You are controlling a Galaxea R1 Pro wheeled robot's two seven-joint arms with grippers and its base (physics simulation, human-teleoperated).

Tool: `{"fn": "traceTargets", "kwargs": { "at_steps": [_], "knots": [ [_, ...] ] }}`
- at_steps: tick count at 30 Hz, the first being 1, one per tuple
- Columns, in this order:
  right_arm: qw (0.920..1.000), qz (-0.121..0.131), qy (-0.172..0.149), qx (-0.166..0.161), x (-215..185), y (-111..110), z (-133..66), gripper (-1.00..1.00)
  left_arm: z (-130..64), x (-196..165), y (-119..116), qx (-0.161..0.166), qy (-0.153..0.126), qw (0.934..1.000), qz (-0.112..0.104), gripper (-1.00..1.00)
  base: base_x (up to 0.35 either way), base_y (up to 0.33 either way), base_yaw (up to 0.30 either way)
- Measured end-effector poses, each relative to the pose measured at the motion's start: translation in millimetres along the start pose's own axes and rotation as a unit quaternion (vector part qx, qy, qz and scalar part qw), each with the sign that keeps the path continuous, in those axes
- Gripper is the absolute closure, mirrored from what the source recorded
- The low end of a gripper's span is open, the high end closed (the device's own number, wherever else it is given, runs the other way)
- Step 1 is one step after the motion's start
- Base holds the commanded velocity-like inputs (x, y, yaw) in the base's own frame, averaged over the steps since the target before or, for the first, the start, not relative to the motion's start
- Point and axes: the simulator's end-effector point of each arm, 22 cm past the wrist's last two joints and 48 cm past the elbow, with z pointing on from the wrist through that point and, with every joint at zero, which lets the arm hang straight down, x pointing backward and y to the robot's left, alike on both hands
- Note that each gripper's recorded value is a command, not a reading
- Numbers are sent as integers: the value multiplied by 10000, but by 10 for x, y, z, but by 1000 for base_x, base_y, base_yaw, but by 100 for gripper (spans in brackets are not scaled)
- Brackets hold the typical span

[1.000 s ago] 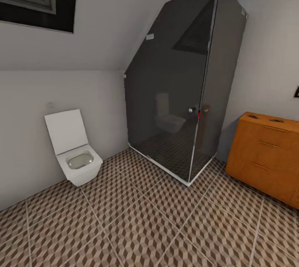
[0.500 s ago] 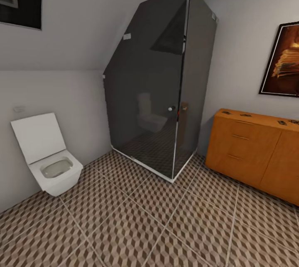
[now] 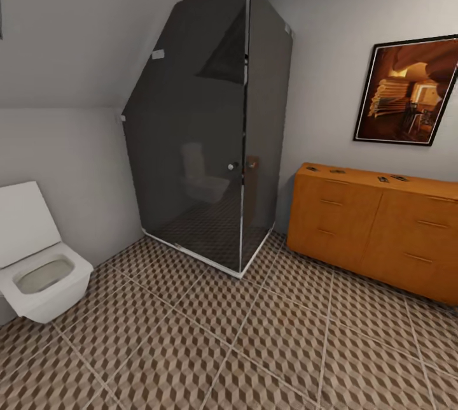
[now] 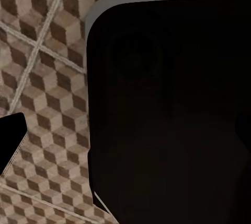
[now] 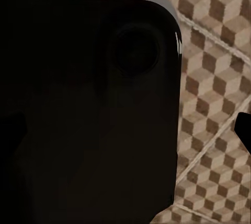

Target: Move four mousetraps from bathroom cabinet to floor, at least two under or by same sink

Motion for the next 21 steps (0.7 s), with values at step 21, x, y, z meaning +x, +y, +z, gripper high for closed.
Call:
{"fn": "traceTargets", "kwargs": {
  "at_steps": [21],
  "knots": [
    [10000, 1, 0, 0, 0, 0, 0, -100, 0, 0, 0, 0, 0, 10000, -1, -100, 0, 0, -296]
  ]
}}
